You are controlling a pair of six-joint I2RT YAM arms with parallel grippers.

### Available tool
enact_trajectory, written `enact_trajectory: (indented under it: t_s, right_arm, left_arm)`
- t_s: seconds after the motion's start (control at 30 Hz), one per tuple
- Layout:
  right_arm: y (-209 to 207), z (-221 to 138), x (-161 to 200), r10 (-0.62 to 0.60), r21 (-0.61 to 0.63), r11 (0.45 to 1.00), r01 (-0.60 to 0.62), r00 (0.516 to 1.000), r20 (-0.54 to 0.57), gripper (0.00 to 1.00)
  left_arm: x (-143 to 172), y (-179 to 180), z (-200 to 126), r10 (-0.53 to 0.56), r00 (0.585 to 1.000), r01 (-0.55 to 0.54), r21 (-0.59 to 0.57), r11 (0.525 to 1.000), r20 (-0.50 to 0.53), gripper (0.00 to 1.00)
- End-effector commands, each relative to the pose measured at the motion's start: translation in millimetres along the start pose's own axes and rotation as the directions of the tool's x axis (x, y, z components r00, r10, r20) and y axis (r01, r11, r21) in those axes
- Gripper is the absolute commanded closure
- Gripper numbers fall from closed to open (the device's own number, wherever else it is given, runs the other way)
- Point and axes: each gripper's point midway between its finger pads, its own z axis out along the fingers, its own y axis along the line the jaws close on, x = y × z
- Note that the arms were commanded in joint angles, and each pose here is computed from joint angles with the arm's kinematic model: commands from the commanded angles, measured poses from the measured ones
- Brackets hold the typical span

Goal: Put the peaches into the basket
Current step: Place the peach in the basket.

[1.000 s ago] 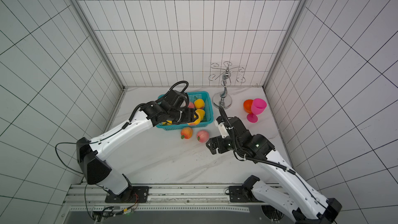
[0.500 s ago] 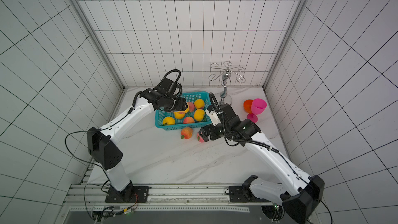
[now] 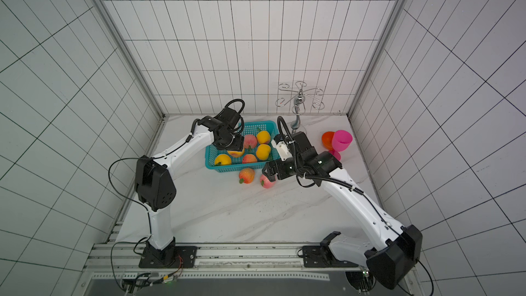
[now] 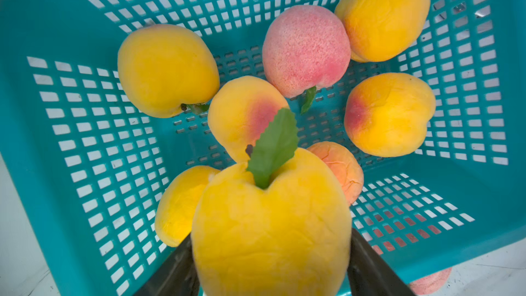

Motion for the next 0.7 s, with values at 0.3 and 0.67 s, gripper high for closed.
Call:
enact_trajectory:
  t_s: [0.3,0.67]
  right_arm:
    - [1.7,1.1,-3.8,0.006,-0.033,0.999,-0.006,1.000,0.001,0.04]
    - [0.7,2.8,-2.5,0.017,-0.036,0.999,-0.017,1.000,-0.005,0.05]
  left_arm:
    - [20.7,12.7,34.7,0.028,0.998,-0.031,-0.059,0.998,-0.058,0.29]
    - [25.1,12.9,47.7,0.036,0.996,-0.041,-0.060,0.997,-0.078,0.28]
